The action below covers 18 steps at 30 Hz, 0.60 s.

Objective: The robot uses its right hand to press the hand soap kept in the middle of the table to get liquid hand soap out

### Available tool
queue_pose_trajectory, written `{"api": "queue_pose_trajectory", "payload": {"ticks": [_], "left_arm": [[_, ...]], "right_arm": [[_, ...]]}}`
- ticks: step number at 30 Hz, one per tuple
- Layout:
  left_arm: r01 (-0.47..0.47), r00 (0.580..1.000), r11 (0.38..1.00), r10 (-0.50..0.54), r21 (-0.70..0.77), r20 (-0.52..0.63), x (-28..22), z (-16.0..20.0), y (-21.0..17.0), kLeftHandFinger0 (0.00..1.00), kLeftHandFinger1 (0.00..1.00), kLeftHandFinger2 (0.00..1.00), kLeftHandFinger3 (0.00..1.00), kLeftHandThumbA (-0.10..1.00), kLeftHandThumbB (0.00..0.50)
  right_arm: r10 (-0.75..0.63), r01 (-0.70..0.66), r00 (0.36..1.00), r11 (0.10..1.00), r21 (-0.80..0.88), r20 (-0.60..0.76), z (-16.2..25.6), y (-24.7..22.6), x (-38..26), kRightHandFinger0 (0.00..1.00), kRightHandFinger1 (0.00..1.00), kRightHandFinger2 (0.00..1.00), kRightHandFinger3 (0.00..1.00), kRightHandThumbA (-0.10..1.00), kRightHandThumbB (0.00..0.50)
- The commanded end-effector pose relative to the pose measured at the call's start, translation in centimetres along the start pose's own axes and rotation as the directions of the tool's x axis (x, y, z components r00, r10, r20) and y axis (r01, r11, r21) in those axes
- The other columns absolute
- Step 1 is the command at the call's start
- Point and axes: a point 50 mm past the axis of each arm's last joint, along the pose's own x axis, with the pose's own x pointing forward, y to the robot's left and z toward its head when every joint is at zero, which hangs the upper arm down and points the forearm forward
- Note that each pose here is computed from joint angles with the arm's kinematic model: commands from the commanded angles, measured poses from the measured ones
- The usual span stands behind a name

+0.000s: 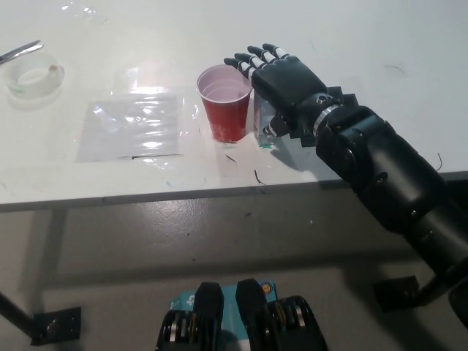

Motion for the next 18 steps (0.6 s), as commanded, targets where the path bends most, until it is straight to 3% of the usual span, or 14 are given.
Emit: {"api": "queue_pose_trajectory", "payload": {"ticks": [1,3,8,11,14,18], "left_arm": [[0.031,0.996,1.000,-0.031,0.007,0.079,0.7,2.1,-0.2,0.00,0.01,0.11,0.34,0.92,0.109],[0.037,0.996,0.999,-0.038,0.009,0.080,0.8,2.1,-0.2,0.00,0.01,0.10,0.33,0.92,0.104],[0.036,0.996,0.999,-0.037,0.021,0.080,0.8,2.0,-0.2,0.00,0.02,0.11,0.33,0.95,0.106],[0.039,0.997,0.999,-0.038,-0.001,0.072,0.6,2.0,-0.2,0.01,0.03,0.14,0.36,0.95,0.083],[0.044,0.996,0.999,-0.044,-0.002,0.080,0.6,2.1,-0.3,0.00,0.00,0.10,0.33,0.94,0.070],[0.045,0.995,0.999,-0.046,0.013,0.087,0.6,2.0,-0.2,0.00,0.01,0.11,0.34,0.95,0.089]], "right_arm": [[0.091,-0.089,0.996,0.994,0.061,-0.023,-0.8,3.0,-0.8,1.00,1.00,1.00,1.00,1.00,0.462],[0.106,-0.103,0.994,0.991,0.082,-0.032,-0.7,3.6,-0.8,1.00,1.00,1.00,1.00,1.00,0.469],[0.119,-0.114,0.992,0.987,0.111,-0.036,-0.2,5.5,-0.9,1.00,1.00,1.00,1.00,1.00,0.426],[0.126,-0.120,0.991,0.983,0.139,-0.034,0.0,6.4,-1.0,1.00,1.00,1.00,1.00,1.00,0.398],[0.135,-0.129,0.990,0.982,0.138,-0.037,0.2,6.9,-0.9,1.00,1.00,1.00,1.00,1.00,0.381],[0.144,-0.139,0.989,0.982,0.129,-0.038,0.3,7.5,-0.8,1.00,1.00,1.00,1.00,1.00,0.398]]}}
